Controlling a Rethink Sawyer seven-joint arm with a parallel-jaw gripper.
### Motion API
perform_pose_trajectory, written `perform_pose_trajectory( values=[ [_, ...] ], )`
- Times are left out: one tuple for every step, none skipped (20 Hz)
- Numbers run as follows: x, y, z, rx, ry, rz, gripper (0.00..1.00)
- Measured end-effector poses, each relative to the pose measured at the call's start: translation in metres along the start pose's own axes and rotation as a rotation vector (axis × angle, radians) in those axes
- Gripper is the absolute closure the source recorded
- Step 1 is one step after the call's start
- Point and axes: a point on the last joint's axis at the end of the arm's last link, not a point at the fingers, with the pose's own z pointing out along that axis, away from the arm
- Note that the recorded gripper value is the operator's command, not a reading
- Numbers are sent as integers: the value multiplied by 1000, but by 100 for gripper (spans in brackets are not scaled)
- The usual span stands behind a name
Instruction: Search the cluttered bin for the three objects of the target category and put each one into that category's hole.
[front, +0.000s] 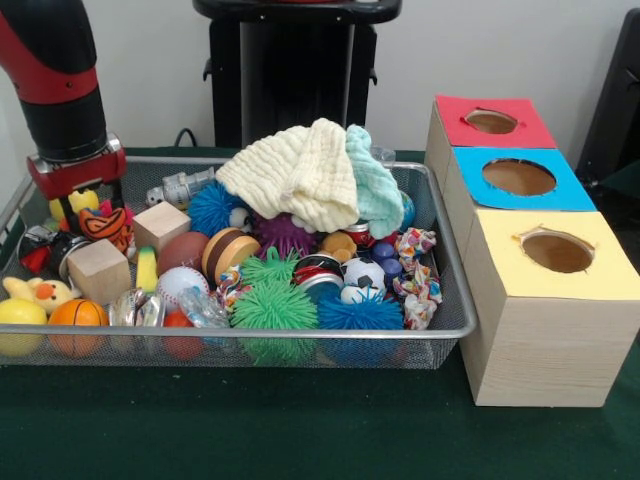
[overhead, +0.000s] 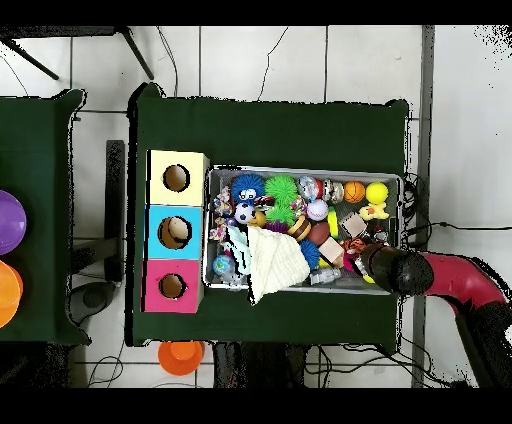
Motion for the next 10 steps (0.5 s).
perform_pose_trajectory(
  values=[
    [0, 0, 0, -1, 0, 0, 0],
    [0, 1, 1, -2, 0, 0, 0],
    [0, 0, 1, -2, 0, 0, 0],
    [0, 0, 1, -2, -1, 1, 0],
    [0, 0, 1, -3, -1, 2, 0],
    [1, 0, 1, -3, -2, 5, 0],
    [1, 0, 0, -3, -5, 6, 0],
    [2, -1, 0, -3, -7, 7, 0],
    [2, -1, 0, -3, -10, 8, 0],
    [2, -1, 0, -2, -15, 9, 0]
  ],
)
